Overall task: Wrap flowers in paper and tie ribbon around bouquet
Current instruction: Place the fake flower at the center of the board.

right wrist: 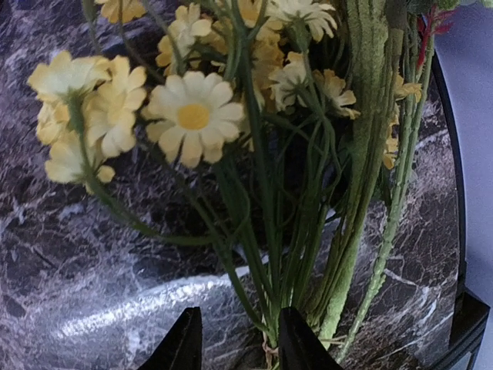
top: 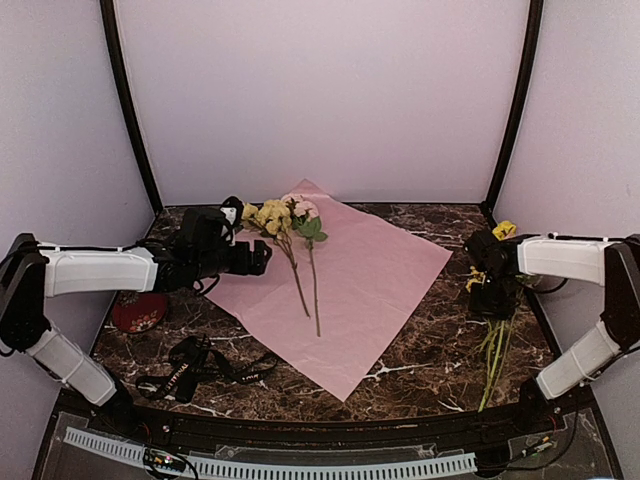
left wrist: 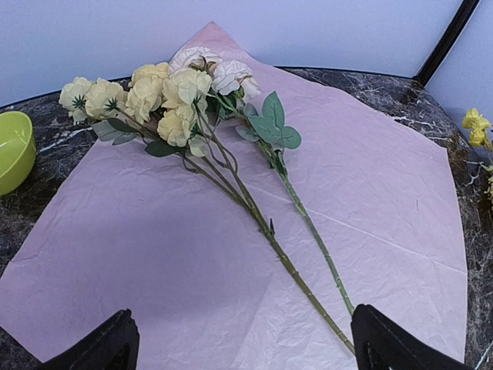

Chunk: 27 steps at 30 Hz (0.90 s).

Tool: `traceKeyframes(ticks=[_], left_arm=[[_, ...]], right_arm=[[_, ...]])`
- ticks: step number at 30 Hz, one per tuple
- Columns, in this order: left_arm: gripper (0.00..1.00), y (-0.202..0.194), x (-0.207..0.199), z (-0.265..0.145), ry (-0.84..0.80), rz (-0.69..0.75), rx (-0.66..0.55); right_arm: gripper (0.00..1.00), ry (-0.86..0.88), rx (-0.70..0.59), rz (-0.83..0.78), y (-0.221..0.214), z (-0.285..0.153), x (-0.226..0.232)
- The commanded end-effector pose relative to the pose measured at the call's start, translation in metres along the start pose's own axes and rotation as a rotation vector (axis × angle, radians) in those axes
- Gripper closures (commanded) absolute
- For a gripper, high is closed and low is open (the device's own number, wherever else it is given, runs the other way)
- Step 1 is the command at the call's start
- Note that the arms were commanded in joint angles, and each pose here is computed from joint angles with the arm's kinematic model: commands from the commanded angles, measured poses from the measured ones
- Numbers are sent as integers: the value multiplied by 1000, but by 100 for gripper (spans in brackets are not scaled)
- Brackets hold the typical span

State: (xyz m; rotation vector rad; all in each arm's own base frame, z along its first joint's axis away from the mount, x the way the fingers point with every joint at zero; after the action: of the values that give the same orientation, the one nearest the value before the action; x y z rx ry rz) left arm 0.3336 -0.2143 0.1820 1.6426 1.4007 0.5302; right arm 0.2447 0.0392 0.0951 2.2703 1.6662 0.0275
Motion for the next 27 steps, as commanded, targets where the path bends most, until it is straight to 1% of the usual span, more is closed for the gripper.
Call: traceKeyframes(ticks=[1,7,10,13,16,17,18,21,23,25,27], left_arm=[[1,11,1,-7,13,9,-11],[1,13,1,-3,23,-18,-17],[1,13,0,-2,19,-18,-14],[2,14,0,-1,26,-6,-8],[2,14,1,-1,33,-3,-8],[2,14,1,-1,33,-5,-10],[2,14,1,-1,34,-5,-11],[2,16,0,1,29,-4,-12],[2,18,-2,1,25,-4,-13],[2,19,-2,0,22,-5,-17],[2,21,-2,-2,23,-3,-24]], right_arm=[[66,-49,-62,4,11,12,-2],[67,-103,-62,-19,14,26,-4],[71,-113,-65,-24,18,30,-4],[81,-113,-53,-35,17,35,-4],[97,-107,-56,-46,18,34,-3],[100,-96,-56,-55,19,33,-2],[100,-85,-55,-67,20,31,0],[100,-31,-72,-94,28,18,6],[100,32,-106,-112,35,2,12],[100,121,-163,-133,42,-19,20],[100,265,-226,-174,46,-43,34]])
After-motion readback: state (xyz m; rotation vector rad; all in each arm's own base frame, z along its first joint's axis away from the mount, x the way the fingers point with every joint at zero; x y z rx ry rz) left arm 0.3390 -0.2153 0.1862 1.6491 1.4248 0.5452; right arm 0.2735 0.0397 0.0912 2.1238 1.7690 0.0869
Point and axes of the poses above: each gripper's point midway between its finger pads, its own z axis out along the fingers, its own x axis along the line the jaws close on, y = z × x, the point moved 5 cm from there along -z, back along the fingers, and after that the axes turned 2 degrees about -z, right-handed, at the moved point
